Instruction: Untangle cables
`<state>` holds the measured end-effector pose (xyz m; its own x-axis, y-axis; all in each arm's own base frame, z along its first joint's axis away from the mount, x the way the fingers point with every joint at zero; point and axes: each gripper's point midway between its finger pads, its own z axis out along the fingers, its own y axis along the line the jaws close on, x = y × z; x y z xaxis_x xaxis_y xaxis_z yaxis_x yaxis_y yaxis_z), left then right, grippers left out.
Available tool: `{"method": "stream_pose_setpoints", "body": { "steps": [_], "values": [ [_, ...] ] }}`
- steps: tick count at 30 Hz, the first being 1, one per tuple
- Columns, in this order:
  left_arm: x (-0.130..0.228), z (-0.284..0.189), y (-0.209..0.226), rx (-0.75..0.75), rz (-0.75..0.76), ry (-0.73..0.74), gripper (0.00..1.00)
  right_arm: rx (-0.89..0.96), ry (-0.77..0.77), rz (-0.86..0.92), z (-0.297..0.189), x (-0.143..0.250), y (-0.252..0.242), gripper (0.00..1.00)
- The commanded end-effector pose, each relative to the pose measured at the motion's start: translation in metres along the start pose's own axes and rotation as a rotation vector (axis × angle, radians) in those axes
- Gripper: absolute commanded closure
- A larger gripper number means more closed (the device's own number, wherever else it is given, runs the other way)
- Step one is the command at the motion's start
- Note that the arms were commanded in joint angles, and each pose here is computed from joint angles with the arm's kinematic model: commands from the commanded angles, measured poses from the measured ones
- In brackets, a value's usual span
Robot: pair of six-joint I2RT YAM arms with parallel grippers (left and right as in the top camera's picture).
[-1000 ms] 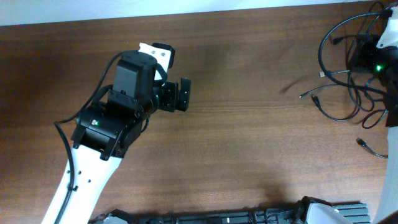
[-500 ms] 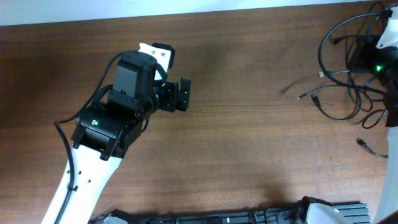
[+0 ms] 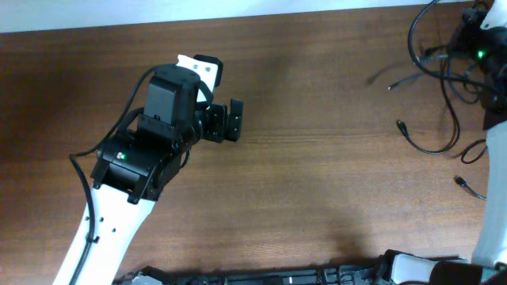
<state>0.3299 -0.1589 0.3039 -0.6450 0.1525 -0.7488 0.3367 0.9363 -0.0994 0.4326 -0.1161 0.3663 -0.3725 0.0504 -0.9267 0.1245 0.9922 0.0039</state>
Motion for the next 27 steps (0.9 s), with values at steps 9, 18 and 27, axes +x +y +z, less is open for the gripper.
{"method": "stream_pose_setpoints", "body": {
  "steps": [9, 18, 27],
  "values": [
    [-0.005, -0.004, 0.001, -0.008, 0.016, -0.017, 0.01, 0.114, 0.256, 0.044, 0.078, 0.084, -0.034, 0.95],
    [-0.005, -0.003, 0.001, -0.008, 0.016, -0.016, 0.01, 0.093, 0.402, 0.065, 0.076, 0.122, -0.029, 0.44],
    [-0.005, -0.003, 0.001, -0.008, 0.016, -0.016, 0.01, -0.249, 0.475, 0.167, 0.021, 0.121, 0.041, 0.34]
  ]
}}
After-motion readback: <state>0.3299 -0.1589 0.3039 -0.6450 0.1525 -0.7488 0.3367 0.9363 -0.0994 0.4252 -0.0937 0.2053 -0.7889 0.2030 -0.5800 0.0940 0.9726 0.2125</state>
